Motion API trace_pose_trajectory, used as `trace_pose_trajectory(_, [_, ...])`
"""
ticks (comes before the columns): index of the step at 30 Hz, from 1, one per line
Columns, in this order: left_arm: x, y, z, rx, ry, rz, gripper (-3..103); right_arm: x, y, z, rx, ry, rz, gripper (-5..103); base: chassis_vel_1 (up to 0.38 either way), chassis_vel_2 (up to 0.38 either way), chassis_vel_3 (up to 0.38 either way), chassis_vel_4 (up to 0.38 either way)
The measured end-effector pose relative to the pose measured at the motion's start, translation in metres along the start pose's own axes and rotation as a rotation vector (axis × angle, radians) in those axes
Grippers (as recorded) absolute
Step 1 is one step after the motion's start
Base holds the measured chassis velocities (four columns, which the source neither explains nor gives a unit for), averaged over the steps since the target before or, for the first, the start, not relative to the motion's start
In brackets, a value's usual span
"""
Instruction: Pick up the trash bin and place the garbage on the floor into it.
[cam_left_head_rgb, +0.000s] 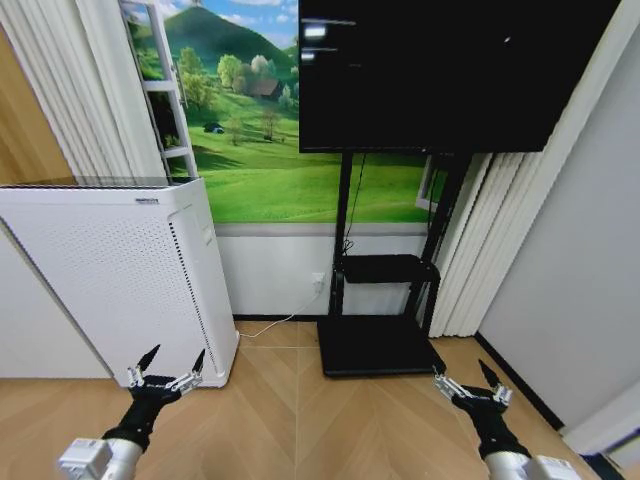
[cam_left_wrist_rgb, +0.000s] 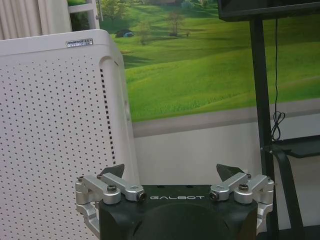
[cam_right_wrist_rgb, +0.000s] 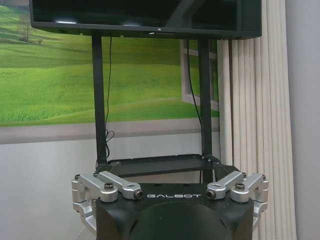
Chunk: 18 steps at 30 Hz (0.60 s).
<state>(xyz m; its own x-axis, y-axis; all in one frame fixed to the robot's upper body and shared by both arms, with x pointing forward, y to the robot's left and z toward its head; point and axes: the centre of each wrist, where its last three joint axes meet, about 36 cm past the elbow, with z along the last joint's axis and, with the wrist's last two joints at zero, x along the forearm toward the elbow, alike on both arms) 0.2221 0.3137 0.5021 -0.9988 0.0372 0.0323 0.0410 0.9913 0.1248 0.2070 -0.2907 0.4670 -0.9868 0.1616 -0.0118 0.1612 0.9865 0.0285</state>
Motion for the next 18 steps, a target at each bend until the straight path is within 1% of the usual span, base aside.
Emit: trace_pose_trajectory(18, [0.0, 0.0, 0.0, 0.0, 0.0, 0.0, 100, 0.0, 0.0, 0.0, 0.0, 0.0, 0.0, 100, 0.0, 0.0, 0.0, 0.0])
